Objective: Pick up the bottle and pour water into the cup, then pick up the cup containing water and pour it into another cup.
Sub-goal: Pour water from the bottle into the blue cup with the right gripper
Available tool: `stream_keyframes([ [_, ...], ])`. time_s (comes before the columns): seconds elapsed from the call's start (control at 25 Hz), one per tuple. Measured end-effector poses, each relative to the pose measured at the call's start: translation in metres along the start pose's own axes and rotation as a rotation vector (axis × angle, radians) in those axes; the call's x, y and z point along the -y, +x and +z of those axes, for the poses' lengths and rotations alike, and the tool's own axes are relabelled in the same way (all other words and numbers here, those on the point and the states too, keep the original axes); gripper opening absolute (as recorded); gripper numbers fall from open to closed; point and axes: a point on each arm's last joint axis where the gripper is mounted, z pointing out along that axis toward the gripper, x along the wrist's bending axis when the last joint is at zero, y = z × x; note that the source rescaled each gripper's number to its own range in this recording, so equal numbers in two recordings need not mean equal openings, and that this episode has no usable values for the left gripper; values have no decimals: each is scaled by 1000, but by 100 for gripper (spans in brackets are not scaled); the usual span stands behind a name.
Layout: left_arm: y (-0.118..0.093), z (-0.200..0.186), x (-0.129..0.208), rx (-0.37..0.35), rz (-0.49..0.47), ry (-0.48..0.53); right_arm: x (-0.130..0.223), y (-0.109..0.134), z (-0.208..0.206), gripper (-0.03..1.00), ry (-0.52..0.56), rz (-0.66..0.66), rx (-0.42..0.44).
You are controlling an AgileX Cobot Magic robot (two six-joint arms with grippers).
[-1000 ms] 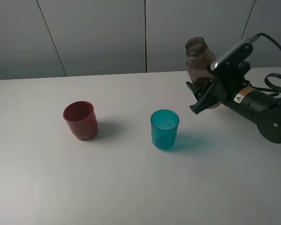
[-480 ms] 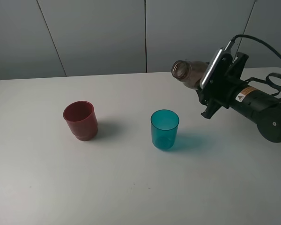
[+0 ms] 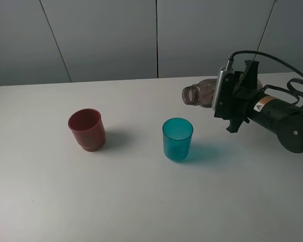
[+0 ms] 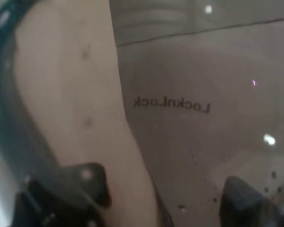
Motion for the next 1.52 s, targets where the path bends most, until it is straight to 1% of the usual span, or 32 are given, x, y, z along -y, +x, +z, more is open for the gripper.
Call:
stream_keyframes([
  [0.24, 0, 0, 0, 0, 0, 0, 0, 0, 0, 0, 1, -113, 0],
  [0.68, 0, 0, 0, 0, 0, 0, -3, 1, 0, 0, -30, -180, -4],
  [1.0, 0, 0, 0, 0, 0, 0, -3, 1, 0, 0, -39, -290, -3],
  [1.2, 0, 0, 0, 0, 0, 0, -3, 1, 0, 0, -39, -318, -3],
  [1.52, 0, 0, 0, 0, 0, 0, -4, 0, 0, 0, -41, -326, 12],
])
